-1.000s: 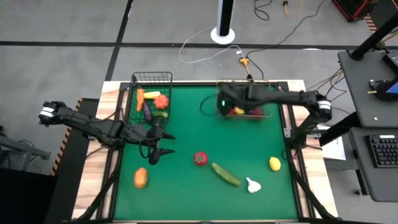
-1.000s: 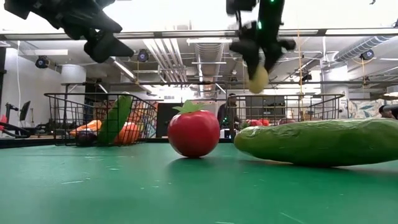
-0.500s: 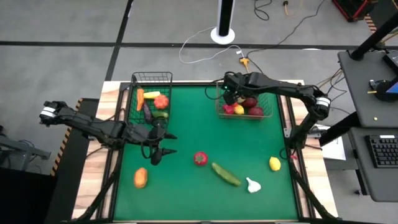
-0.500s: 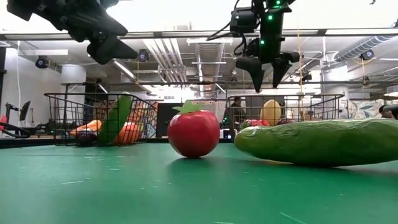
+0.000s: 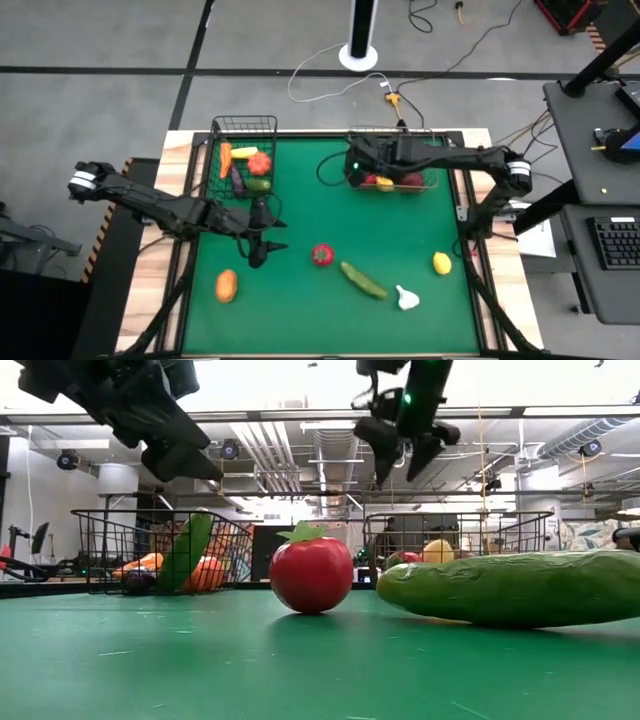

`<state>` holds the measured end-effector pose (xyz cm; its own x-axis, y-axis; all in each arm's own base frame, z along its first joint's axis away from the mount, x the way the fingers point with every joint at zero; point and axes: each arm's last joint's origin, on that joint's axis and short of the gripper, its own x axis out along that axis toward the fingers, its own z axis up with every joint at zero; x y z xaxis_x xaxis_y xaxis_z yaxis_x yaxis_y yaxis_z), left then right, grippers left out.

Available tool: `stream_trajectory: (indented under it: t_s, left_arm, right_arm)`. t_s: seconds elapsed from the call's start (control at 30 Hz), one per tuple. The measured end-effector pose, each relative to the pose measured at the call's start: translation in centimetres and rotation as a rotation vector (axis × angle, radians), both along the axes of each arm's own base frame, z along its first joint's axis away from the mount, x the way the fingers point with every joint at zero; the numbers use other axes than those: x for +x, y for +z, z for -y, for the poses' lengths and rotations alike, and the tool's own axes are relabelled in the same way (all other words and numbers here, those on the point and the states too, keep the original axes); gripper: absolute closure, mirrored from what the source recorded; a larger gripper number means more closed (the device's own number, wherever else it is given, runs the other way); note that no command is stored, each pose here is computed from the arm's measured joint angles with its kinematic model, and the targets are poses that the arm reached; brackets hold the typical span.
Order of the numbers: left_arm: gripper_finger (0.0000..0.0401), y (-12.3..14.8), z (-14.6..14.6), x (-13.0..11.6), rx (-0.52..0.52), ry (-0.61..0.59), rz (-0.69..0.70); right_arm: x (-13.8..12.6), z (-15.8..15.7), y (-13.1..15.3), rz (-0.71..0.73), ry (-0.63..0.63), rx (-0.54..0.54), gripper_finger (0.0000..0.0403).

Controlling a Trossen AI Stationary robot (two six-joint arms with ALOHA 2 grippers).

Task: Sort produce into baskets
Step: Put the green cucumber into the left wire basket

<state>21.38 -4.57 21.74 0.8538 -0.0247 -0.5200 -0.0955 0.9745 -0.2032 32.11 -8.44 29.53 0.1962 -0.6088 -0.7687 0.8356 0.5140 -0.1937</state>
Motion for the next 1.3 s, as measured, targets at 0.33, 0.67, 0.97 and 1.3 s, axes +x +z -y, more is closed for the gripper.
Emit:
stream_trajectory:
  t_s: [0.33,0.67,0.97,1.3]
  left_arm:
    - [0.0121,-0.3,0.8,1.8,-0.044,-0.011,0.096]
    - [0.0121,-0.1,2.8,3.3,-0.051,-0.089,0.026]
    - [0.0121,0.4,4.8,3.4,0.032,-0.168,-0.185]
    - [0.0126,2.2,7.4,1.9,0.066,-0.233,-0.187]
  right_arm:
    - [1.6,-6.0,2.3,0.148,0.207,-0.167,0.0078]
    - [2.1,-10.1,2.5,0.167,0.372,-0.173,0.0078]
    - [2.4,-11.8,1.8,0.196,0.620,0.138,0.0078]
    - [1.8,-15.2,-0.5,0.128,0.538,0.569,0.0078]
